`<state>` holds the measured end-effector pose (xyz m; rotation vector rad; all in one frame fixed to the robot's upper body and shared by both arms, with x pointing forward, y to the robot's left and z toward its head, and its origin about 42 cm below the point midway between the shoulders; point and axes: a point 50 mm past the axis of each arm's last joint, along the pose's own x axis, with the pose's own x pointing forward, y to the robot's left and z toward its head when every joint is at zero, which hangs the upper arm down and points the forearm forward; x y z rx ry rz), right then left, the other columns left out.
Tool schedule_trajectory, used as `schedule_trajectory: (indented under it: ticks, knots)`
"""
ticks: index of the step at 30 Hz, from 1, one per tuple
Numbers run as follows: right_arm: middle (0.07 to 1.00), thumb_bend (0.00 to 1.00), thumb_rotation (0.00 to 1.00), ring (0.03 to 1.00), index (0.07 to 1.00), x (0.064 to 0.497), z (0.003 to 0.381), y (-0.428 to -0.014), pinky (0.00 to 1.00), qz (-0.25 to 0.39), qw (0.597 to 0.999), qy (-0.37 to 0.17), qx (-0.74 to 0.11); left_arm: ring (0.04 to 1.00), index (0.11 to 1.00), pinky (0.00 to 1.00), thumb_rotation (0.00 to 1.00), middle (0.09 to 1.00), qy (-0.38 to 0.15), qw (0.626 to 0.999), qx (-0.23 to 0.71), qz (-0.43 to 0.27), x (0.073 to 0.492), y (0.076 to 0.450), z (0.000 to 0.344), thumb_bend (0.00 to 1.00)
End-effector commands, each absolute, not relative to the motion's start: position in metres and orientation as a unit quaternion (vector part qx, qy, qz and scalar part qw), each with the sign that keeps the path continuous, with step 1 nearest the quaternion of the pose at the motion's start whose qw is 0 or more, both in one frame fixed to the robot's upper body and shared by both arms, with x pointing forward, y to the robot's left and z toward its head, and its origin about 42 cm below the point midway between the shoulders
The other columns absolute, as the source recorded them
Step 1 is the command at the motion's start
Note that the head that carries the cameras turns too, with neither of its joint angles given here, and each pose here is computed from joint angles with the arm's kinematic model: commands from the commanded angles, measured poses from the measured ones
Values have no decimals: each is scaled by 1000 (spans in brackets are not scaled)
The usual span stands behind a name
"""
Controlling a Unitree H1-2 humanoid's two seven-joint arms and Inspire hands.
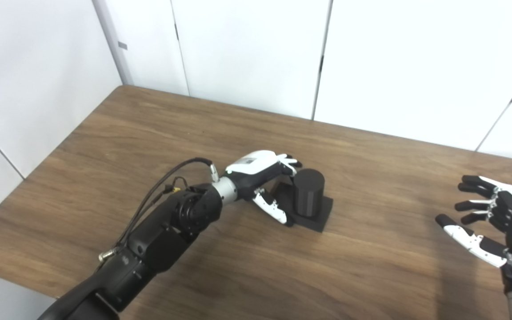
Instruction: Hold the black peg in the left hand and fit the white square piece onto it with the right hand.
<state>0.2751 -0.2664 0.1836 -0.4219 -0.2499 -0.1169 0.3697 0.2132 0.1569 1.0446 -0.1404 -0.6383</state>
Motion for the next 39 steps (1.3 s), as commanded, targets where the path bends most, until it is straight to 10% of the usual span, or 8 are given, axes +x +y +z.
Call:
schedule_trajectory:
  ticks: [1, 39]
  knots:
    - [690, 513, 0, 554, 701, 280, 200, -267, 424, -63, 961, -171, -210, 983, 491, 850, 72, 927, -80, 799, 488, -342, 360, 195, 153, 522]
    - [684, 529, 0, 553, 699, 284, 204, -262, 423, -60, 955, -191, -218, 989, 493, 938, 72, 930, -132, 641, 596, -464, 332, 150, 111, 523]
